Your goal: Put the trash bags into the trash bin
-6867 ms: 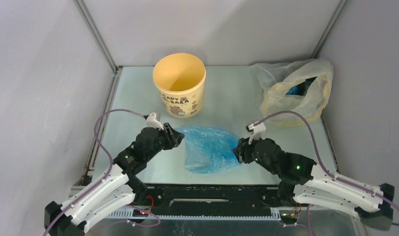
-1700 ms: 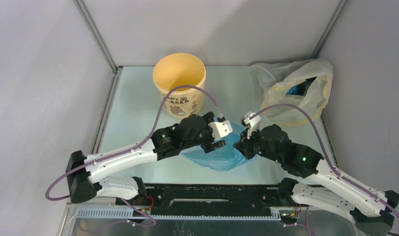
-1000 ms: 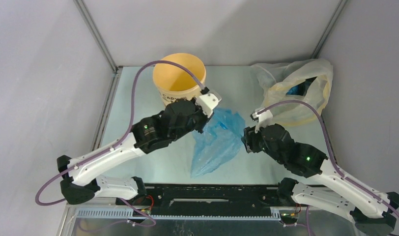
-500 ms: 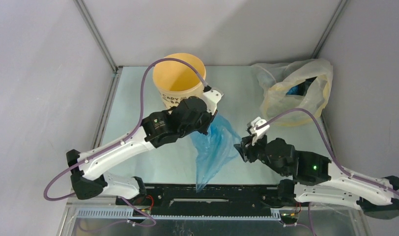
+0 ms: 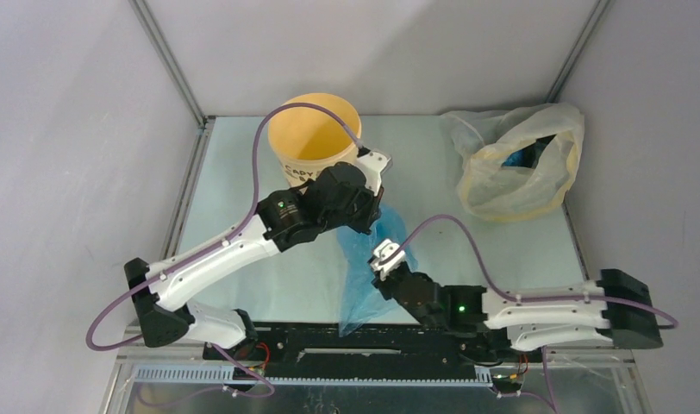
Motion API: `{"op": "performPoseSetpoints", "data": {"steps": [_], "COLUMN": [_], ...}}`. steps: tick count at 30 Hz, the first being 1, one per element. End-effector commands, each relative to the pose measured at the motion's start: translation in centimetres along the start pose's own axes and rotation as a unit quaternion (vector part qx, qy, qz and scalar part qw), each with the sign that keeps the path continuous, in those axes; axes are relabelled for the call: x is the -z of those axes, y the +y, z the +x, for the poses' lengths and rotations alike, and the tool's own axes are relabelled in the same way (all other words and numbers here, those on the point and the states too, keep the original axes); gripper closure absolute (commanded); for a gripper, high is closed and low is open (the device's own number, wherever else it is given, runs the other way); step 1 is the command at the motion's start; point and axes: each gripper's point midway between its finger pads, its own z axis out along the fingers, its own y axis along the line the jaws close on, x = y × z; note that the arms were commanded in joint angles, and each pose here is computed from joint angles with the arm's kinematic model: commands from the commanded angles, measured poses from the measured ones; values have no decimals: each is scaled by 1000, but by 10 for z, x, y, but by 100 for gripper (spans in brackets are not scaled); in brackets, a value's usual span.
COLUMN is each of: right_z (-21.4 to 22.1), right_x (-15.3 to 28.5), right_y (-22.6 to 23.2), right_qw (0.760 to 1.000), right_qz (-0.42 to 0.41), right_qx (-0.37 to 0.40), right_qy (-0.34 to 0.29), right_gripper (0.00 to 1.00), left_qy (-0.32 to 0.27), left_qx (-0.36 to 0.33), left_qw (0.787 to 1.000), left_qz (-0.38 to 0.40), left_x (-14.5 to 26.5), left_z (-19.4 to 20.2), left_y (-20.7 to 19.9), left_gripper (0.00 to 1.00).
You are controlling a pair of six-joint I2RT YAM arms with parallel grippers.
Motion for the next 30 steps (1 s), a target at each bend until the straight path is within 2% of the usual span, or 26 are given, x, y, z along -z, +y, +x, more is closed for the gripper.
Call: {"op": "performPoseSetpoints", "data": {"steps": [1, 8, 19, 24, 30], "right_z": [-20, 34, 95, 99, 100], "right_x": [-24, -51, -60, -48, -55], "right_y": [-3, 8, 19, 17, 9], "right_qw": [995, 995, 995, 995, 993], "right_qz": [66, 95, 86, 48, 27], "right_qx": [-29, -31, -57, -88, -117], "right_qy": [-61, -24, 16, -7, 10], "right_gripper": [100, 100, 100, 100, 100], "left_qy": [-18, -25, -28, -27, -13], "left_qx": [25, 25, 12, -6, 0], "left_qw": [999, 999, 999, 1000, 998], "left_qz": [22, 27, 25, 16, 57], "left_x": [2, 10, 21, 25, 25], "left_z": [-15, -17, -15, -10, -6], "left_y": [-6, -4, 1, 8, -8], "left_gripper": [100, 100, 100, 100, 100]}}
